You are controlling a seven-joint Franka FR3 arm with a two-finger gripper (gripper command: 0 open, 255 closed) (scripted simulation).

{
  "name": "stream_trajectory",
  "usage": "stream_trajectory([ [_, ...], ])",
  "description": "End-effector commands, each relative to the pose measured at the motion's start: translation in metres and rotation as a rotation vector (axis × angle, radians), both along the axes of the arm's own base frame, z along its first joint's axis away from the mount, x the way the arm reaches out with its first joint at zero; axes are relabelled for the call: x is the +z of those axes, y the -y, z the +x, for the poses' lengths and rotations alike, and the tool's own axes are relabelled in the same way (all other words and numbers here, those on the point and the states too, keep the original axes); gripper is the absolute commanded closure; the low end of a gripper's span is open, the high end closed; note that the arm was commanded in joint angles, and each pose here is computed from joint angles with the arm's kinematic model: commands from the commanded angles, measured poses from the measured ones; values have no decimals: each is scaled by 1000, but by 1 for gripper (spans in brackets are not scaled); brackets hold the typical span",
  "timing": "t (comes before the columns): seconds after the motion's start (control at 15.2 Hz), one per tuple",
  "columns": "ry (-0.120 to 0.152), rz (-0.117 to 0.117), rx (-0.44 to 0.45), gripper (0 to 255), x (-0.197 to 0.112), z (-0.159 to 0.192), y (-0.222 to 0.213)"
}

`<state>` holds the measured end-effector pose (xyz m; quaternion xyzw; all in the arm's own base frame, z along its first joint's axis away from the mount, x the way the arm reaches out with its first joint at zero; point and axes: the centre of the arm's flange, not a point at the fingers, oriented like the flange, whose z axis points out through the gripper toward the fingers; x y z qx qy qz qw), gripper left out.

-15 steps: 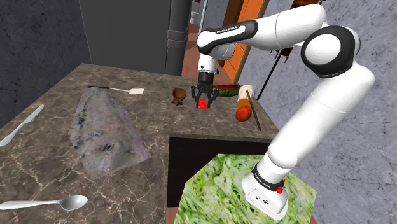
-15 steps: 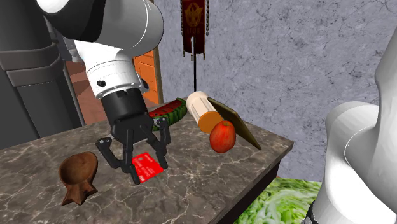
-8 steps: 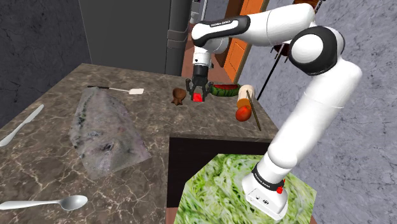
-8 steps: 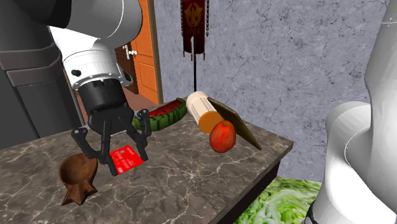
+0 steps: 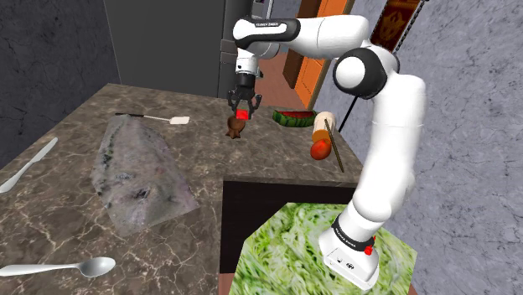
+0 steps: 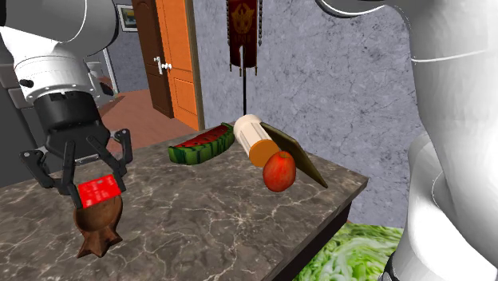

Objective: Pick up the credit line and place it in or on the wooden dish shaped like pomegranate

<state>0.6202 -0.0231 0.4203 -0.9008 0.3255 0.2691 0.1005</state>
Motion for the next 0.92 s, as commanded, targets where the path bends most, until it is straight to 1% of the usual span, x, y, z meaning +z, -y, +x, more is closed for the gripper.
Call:
stream_trajectory([
  [0.0, 0, 0, 0, 255, 1, 32, 0],
  [0.86, 0, 0, 0, 255, -67, 33, 0],
])
